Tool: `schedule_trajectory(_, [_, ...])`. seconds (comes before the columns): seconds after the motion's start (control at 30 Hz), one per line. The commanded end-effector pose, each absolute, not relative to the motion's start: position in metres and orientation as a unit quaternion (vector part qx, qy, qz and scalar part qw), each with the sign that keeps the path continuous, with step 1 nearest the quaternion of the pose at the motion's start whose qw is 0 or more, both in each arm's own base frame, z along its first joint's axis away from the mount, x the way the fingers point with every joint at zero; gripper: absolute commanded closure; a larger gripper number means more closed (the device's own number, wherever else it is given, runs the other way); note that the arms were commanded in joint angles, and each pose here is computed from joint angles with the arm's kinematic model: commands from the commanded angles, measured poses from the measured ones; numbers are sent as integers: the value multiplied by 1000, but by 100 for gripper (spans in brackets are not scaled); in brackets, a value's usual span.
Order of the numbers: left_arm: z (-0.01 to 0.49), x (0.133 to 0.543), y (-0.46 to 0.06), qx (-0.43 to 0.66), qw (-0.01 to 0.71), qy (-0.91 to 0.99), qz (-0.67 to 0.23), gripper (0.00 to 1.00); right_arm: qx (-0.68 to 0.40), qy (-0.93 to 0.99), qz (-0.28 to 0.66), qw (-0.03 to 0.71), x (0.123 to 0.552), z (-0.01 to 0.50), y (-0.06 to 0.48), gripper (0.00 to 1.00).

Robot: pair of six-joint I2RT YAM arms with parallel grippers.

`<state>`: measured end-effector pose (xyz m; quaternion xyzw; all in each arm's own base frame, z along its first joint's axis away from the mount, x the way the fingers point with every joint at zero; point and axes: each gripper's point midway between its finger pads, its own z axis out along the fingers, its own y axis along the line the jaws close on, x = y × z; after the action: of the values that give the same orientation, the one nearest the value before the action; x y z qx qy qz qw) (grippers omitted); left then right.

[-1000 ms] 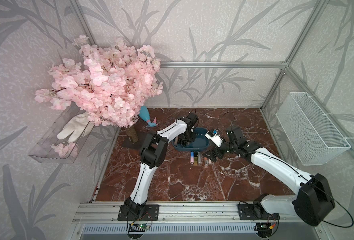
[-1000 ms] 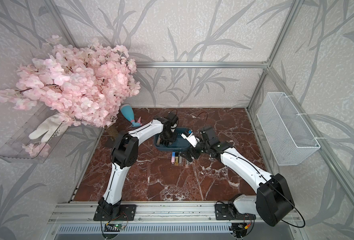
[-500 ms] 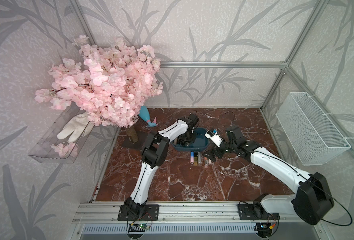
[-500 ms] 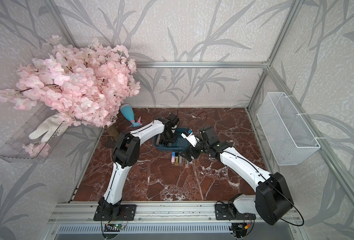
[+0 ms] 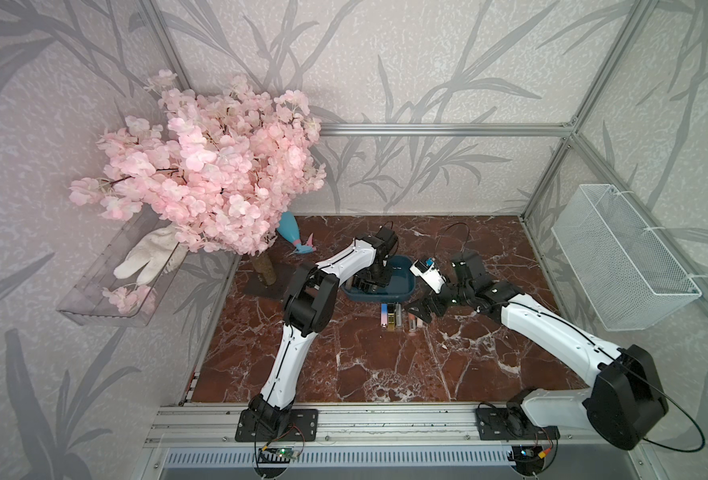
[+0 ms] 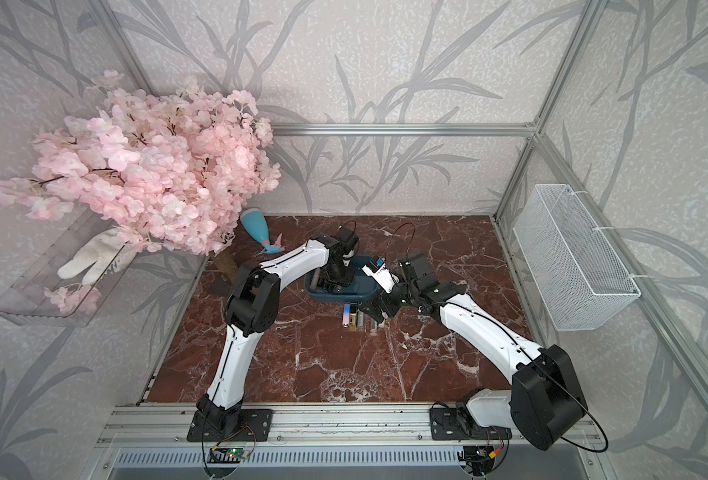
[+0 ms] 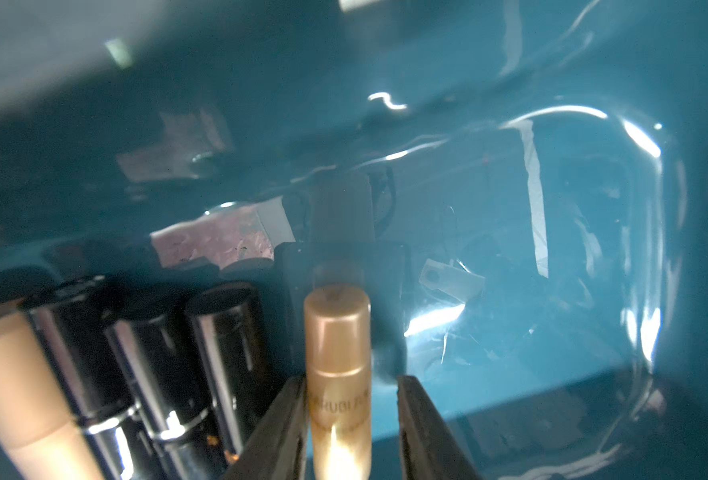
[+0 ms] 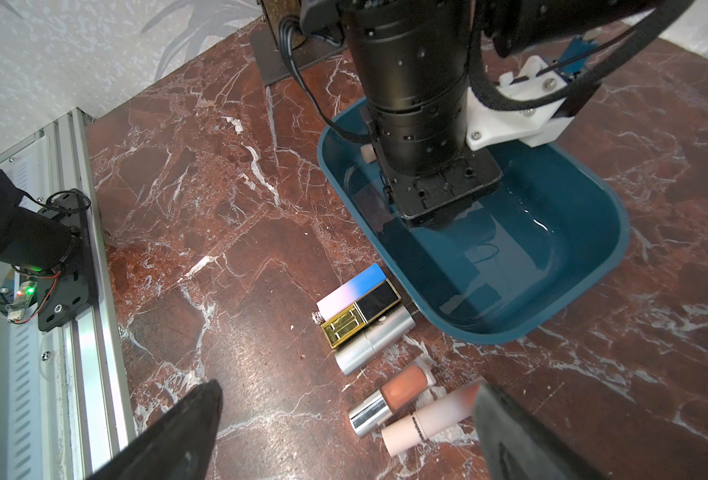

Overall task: Put the lipstick into the storage box
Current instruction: Place the lipstick in the storage box.

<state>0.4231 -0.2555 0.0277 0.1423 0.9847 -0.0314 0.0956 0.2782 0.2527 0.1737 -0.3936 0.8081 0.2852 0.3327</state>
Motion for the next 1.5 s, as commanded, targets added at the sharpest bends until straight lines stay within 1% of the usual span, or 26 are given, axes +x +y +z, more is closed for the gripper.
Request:
schedule_trajectory(0.0, [44,429,-252,143,110,983,-24,60,-397,795,296,350,278,192,259,1])
schedule_trajectory(0.5, [80,434,-262,135,148,978,-60,59,-393,791,297,362,278,203,258,1])
schedule_trajectory(0.9, [122,432,-269,113,181,971,-102,57,-379,793,302,368,275,214,256,1])
schedule_trajectory(1.1, [145,425,-270,103,198,966,-128,57,-357,800,312,368,274,220,255,1])
schedule_trajectory(1.3, [168,409,-267,98,218,959,-154,56,-328,812,317,364,273,223,251,1])
schedule_trajectory(1.4, [177,397,-264,96,224,955,-166,56,-300,824,317,361,274,224,247,1])
schedule_trajectory(1.47, [181,388,-261,95,228,953,-174,56,-263,845,310,347,277,219,241,1])
